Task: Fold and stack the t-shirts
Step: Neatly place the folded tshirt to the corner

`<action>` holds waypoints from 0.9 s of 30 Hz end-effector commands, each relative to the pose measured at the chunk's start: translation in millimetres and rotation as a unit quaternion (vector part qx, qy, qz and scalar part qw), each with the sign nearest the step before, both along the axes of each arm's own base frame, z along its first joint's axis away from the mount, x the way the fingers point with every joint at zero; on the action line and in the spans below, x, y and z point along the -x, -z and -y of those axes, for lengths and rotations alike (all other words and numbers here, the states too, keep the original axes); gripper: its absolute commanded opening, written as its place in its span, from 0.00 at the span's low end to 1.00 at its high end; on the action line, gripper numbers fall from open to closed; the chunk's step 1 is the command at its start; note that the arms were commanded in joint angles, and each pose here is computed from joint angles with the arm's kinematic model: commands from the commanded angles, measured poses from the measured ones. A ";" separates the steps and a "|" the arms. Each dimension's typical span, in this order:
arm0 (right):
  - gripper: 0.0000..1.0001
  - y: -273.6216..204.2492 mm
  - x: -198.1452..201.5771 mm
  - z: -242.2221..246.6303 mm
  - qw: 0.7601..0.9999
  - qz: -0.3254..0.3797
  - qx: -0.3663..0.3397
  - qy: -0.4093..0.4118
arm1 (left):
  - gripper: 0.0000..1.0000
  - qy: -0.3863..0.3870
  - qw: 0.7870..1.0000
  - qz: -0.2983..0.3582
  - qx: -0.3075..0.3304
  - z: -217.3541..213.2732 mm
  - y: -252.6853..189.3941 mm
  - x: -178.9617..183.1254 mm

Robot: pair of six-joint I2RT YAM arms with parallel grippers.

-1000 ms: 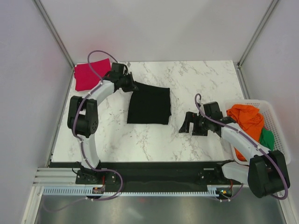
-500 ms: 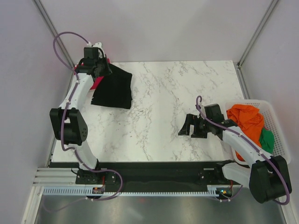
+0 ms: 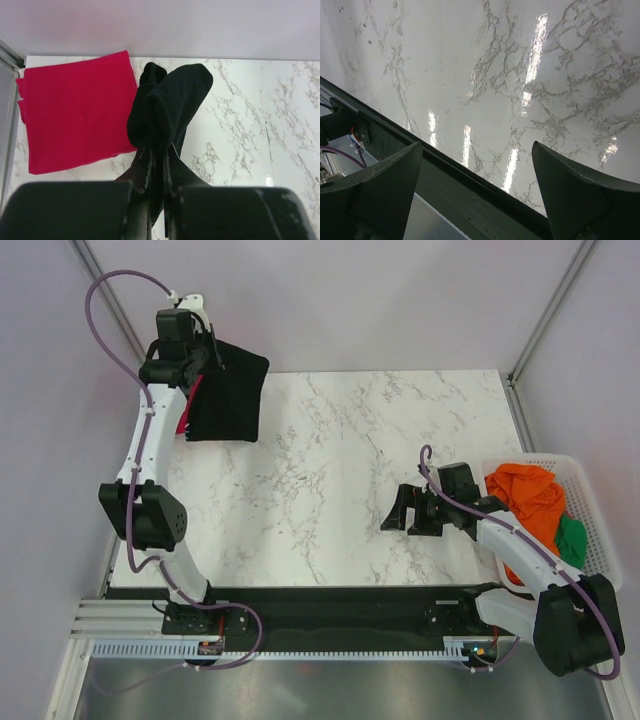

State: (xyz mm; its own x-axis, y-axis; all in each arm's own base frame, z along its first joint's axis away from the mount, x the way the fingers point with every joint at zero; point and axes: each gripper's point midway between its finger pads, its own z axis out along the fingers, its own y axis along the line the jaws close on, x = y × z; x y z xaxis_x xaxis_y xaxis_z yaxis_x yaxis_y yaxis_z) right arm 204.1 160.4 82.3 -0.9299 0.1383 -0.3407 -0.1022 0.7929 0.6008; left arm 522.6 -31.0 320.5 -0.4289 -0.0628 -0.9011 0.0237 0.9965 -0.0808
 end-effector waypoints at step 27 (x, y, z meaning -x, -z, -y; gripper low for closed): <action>0.98 4.5 -0.9 -5.5 1.000 -0.003 -0.012 -0.013 | 0.02 0.009 0.997 0.070 0.015 -53.5 -39.4 -45.9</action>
